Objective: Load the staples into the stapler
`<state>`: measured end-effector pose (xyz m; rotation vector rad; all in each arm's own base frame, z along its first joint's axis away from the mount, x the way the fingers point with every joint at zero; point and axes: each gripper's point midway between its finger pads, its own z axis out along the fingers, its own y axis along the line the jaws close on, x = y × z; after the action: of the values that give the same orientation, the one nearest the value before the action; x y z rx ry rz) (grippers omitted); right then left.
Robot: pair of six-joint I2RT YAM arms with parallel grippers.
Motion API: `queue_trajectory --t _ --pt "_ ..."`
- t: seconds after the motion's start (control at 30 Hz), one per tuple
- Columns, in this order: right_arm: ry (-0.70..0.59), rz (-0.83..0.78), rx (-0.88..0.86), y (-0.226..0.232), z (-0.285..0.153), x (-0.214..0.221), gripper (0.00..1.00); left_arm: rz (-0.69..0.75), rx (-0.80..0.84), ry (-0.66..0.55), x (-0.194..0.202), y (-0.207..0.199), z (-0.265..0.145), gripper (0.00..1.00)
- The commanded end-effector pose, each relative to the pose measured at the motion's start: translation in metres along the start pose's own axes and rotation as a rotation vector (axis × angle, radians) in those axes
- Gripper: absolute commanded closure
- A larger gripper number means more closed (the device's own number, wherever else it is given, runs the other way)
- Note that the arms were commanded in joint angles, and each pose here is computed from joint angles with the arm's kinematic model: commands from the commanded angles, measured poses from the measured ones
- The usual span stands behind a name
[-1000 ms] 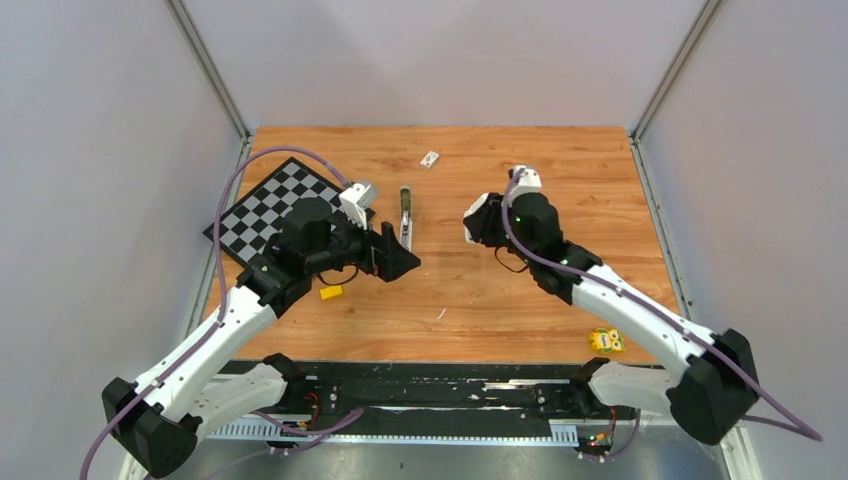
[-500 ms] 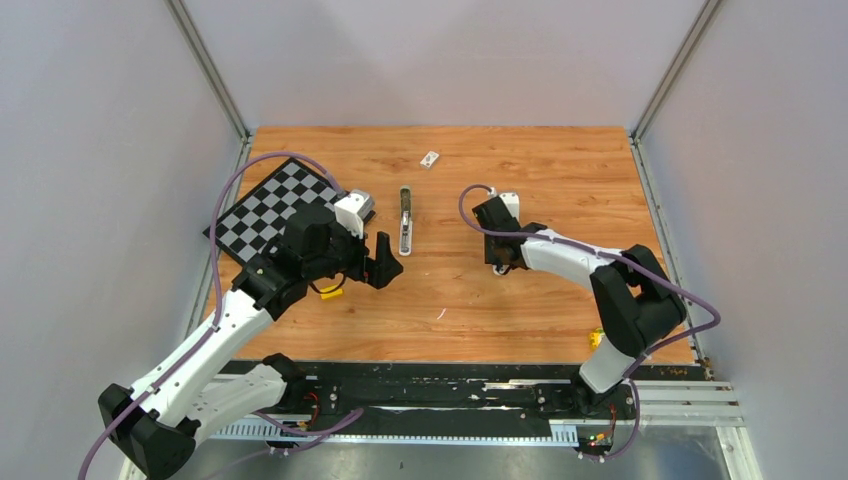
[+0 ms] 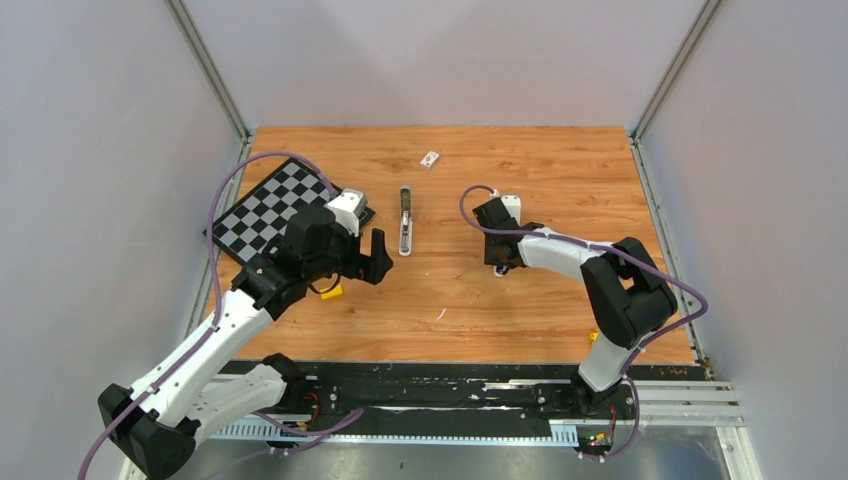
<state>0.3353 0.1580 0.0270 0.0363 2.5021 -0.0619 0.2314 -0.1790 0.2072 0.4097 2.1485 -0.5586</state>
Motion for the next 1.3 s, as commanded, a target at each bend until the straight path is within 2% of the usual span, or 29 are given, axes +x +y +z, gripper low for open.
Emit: queue_trajectory --t 0.0,0.2,0.3,0.53,0.6,0.73,0.8,0.87,0.97,1.1,1.27 --pt "-0.004 0.028 -0.001 -0.002 -0.002 -0.007 0.6 -0.029 -0.132 -0.039 -0.015 0.02 -0.003 0.0" --pt "-0.017 0.022 -0.037 -0.002 -0.018 -0.011 0.4 -0.045 -0.185 -0.051 -0.042 0.024 0.012 0.0" --pt "-0.029 0.017 -0.069 -0.003 -0.033 -0.014 0.35 -0.019 -0.164 -0.058 -0.067 0.018 0.029 0.0" --pt "-0.143 0.03 -0.21 -0.006 -0.091 -0.027 0.11 0.06 -0.283 -0.079 -0.14 0.033 0.093 0.02" --pt "-0.178 0.041 -0.259 -0.004 -0.108 -0.031 0.01 0.072 -0.297 -0.091 -0.16 0.042 0.119 0.02" --pt "-0.257 0.066 -0.327 -0.006 -0.137 -0.042 0.0 0.037 -0.233 -0.057 -0.175 0.062 0.182 0.04" --pt "-0.305 0.075 -0.354 -0.008 -0.151 -0.048 0.0 0.024 -0.212 -0.024 -0.169 0.077 0.221 0.05" --pt "-0.331 0.083 -0.376 -0.007 -0.158 -0.051 0.0 0.04 -0.205 -0.025 -0.176 0.084 0.243 0.06" --pt "-0.35 0.094 -0.402 -0.005 -0.165 -0.055 0.0 0.075 -0.235 0.023 -0.159 0.104 0.291 0.07" --pt "-0.345 0.09 -0.424 0.001 -0.166 -0.059 0.0 0.056 -0.236 0.028 -0.144 0.12 0.332 0.08" --pt "-0.326 0.081 -0.42 0.006 -0.162 -0.063 0.01 0.042 -0.22 -0.002 -0.131 0.127 0.363 0.12"
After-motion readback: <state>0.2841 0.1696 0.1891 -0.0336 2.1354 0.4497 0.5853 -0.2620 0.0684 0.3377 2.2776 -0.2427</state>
